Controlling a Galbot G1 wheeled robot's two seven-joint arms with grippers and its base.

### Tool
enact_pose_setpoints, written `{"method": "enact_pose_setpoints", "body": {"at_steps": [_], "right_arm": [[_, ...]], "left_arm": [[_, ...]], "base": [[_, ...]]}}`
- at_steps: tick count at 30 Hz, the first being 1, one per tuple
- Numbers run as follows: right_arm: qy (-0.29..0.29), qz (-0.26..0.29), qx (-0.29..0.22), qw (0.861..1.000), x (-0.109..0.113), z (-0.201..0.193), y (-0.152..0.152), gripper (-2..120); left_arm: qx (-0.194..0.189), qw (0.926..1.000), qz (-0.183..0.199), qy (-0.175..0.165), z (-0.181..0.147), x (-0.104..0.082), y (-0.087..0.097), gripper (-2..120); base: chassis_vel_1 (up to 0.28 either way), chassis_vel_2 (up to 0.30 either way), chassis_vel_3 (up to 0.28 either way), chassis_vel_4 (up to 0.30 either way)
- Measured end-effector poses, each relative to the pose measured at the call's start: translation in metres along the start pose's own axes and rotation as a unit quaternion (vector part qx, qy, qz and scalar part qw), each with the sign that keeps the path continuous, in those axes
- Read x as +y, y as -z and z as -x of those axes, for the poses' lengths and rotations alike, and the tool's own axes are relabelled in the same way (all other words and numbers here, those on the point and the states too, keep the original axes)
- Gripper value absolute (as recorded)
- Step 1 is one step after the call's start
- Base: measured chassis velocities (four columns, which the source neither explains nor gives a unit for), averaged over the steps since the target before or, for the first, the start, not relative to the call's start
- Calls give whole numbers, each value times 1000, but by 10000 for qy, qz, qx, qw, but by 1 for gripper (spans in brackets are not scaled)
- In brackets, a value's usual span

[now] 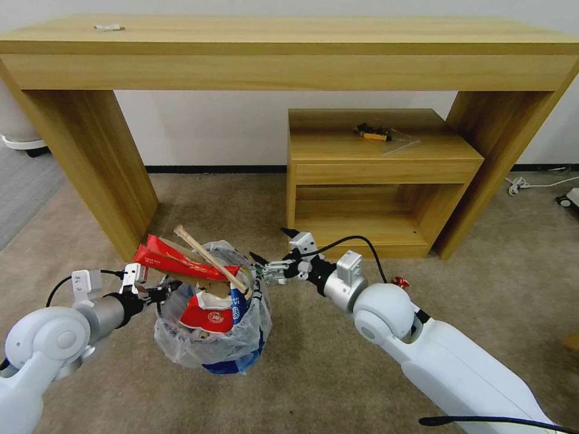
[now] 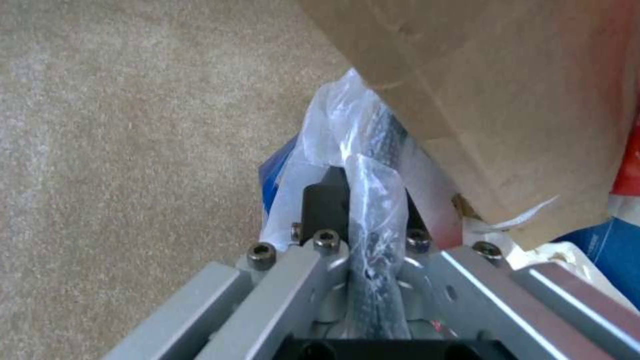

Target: Pick up the trash bin and place the garbage on the floor into it.

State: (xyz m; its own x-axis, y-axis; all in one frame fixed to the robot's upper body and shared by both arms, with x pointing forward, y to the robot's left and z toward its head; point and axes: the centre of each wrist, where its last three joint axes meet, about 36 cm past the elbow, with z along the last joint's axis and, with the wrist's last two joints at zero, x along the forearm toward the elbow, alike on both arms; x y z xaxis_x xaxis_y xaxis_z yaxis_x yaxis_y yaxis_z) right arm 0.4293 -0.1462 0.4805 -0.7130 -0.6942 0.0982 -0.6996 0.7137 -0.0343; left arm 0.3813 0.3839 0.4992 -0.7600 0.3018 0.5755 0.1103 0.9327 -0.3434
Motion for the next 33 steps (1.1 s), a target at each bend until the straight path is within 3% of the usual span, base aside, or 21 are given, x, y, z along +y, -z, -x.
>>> {"method": "enact_pose_setpoints", "body": {"at_steps": [11,16,21,28,33], "right_arm": [[-742,240,-7,9970,-11,-21,-21,100],[-1495,329,2,9882,-25,-51,-44,100],[-2004,463,67,9786,-21,-82,-66,100],[-2479,417,52,9679,-28,-118,-88,100],[-2606,511,-18,9641,-28,-119,-89,100]], "left_arm": [[-6,10000,52,54,-5,2,-6,0],[-11,10000,53,49,-5,3,-6,0],[1,10000,76,50,-4,4,-8,0],[19,10000,76,16,-4,2,-10,0],[72,9999,88,14,-3,1,-14,0]], "base": [[0,0,0,0],[0,0,0,0],[0,0,0,0],[0,0,0,0],[0,0,0,0]]}}
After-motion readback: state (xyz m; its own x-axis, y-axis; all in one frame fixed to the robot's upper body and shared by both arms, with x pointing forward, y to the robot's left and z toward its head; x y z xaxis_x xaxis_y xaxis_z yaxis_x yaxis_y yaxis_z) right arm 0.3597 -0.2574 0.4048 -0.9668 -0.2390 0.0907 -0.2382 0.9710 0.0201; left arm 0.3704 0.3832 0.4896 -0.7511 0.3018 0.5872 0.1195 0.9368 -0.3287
